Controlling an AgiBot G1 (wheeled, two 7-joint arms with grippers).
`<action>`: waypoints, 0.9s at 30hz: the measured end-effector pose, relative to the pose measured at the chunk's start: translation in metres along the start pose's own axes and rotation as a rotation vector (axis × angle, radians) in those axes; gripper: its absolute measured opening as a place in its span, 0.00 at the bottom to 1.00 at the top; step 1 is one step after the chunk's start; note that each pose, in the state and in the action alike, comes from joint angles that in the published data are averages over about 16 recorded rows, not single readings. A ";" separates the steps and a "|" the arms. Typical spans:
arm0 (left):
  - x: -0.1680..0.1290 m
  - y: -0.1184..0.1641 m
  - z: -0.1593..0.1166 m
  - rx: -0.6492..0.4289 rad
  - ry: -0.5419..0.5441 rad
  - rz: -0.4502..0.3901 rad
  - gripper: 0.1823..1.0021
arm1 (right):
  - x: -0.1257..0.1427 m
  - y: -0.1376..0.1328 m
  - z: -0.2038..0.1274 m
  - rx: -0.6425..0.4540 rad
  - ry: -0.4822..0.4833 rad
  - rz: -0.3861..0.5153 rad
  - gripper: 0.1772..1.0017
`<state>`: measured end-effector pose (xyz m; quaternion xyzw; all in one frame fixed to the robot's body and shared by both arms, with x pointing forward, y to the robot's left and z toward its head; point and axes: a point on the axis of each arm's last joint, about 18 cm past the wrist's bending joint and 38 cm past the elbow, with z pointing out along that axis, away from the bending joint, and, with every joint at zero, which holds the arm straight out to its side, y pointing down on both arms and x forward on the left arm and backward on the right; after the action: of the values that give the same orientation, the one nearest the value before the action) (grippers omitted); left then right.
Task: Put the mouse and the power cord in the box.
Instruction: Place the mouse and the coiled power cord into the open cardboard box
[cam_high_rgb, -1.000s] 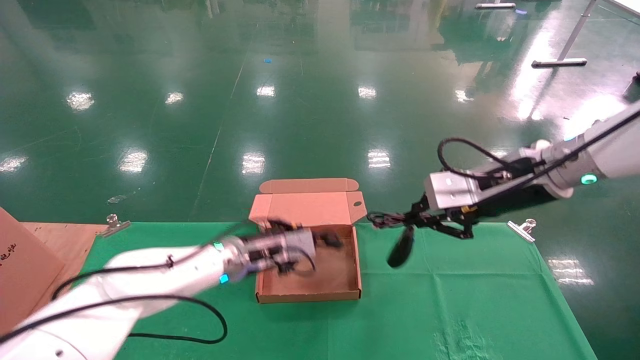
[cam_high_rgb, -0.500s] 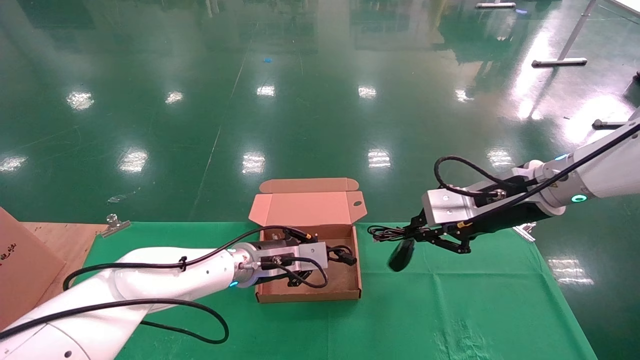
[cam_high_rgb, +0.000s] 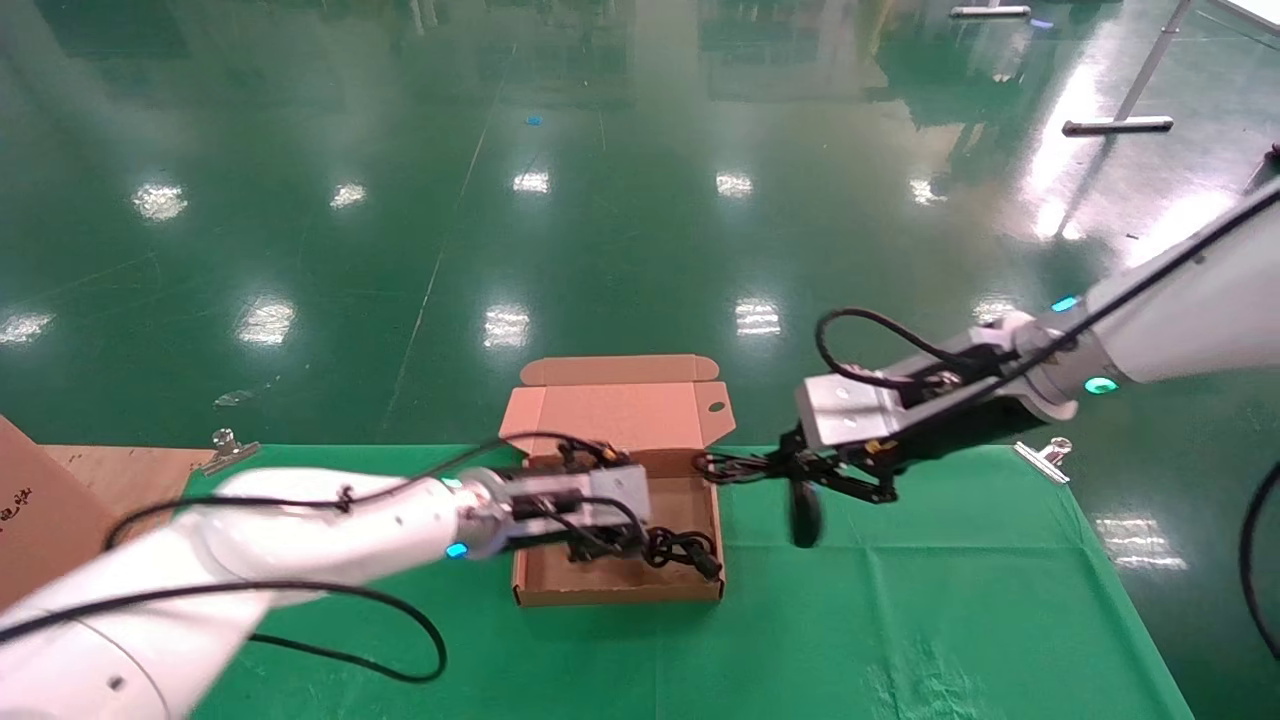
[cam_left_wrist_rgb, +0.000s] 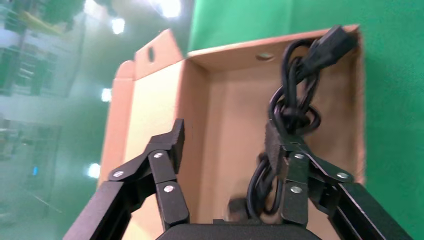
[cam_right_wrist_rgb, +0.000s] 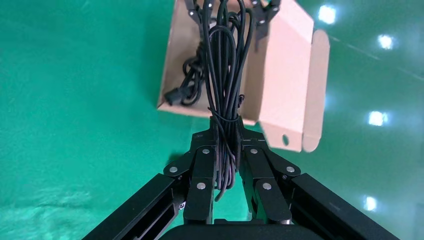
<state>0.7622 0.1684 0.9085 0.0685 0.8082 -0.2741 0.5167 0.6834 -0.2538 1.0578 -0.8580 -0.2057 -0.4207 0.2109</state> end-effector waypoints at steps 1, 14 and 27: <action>-0.003 0.003 -0.005 0.006 -0.003 -0.011 0.45 | 0.002 -0.003 0.002 0.002 0.000 -0.005 0.07; -0.051 0.062 -0.104 0.105 -0.082 -0.139 0.78 | 0.022 -0.046 0.047 0.008 0.041 -0.087 0.07; -0.053 0.107 -0.184 0.147 -0.128 -0.190 0.97 | 0.017 -0.064 0.116 -0.055 0.183 -0.158 0.07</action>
<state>0.6823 0.3617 0.9733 0.0116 0.7541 -0.3843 0.5325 0.7331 -0.1362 1.0193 -0.8027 -0.2408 -0.5180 0.1715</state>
